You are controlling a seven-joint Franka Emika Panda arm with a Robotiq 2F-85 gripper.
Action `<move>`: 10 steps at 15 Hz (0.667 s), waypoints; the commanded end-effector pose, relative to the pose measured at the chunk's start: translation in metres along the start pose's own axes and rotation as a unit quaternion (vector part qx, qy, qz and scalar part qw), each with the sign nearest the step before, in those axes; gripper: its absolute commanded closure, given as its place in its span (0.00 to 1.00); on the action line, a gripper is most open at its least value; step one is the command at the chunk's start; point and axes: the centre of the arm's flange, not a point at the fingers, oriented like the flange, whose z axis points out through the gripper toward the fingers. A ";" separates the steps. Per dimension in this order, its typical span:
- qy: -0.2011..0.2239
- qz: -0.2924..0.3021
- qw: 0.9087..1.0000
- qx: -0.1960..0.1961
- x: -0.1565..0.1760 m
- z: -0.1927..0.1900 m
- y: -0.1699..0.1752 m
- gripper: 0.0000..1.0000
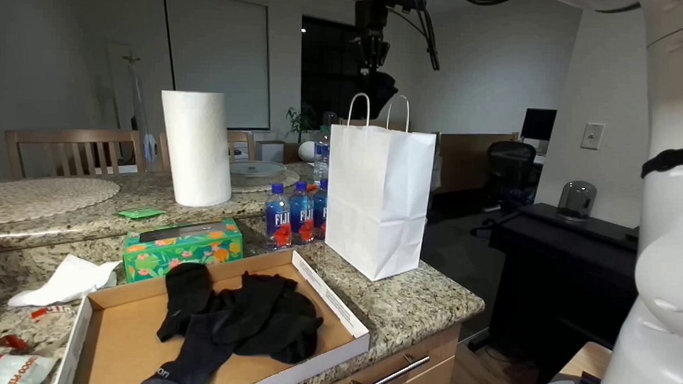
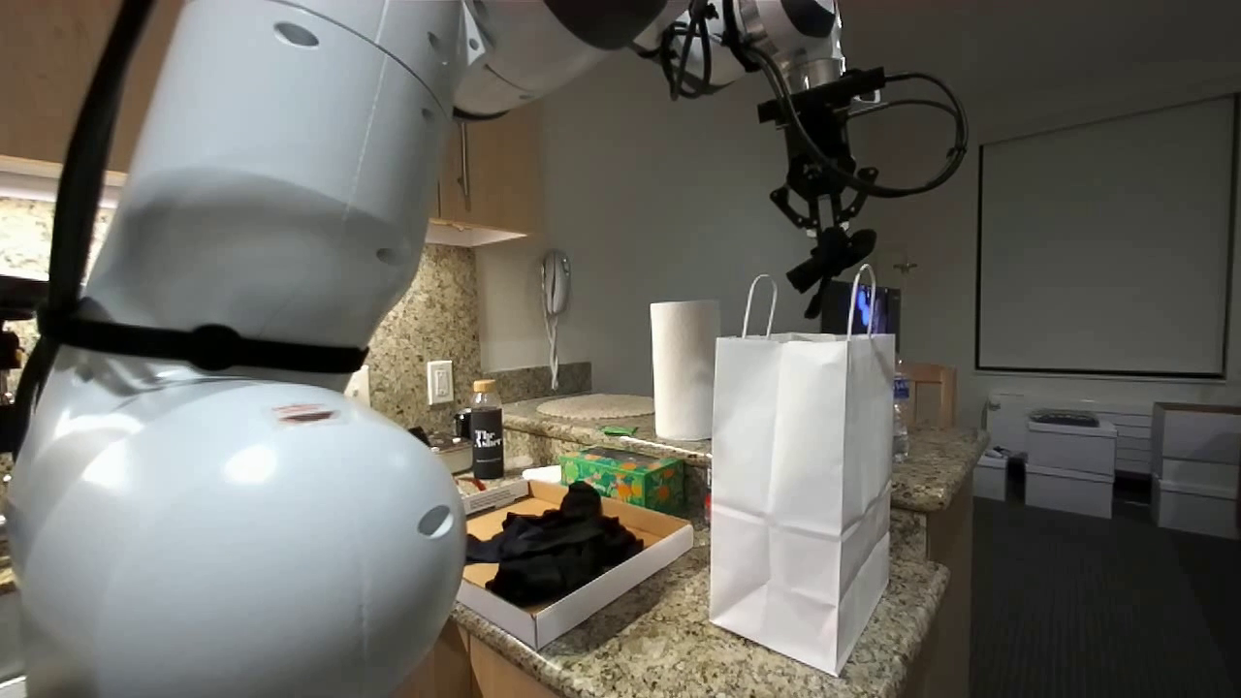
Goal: Place the black socks inside the white bag
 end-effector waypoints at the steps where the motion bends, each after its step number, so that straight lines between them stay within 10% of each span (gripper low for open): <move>1: 0.019 0.009 1.000 -0.020 -0.011 -0.009 -0.006 0.52; 10: 0.078 -0.043 0.995 -0.041 -0.027 -0.079 -0.091 0.00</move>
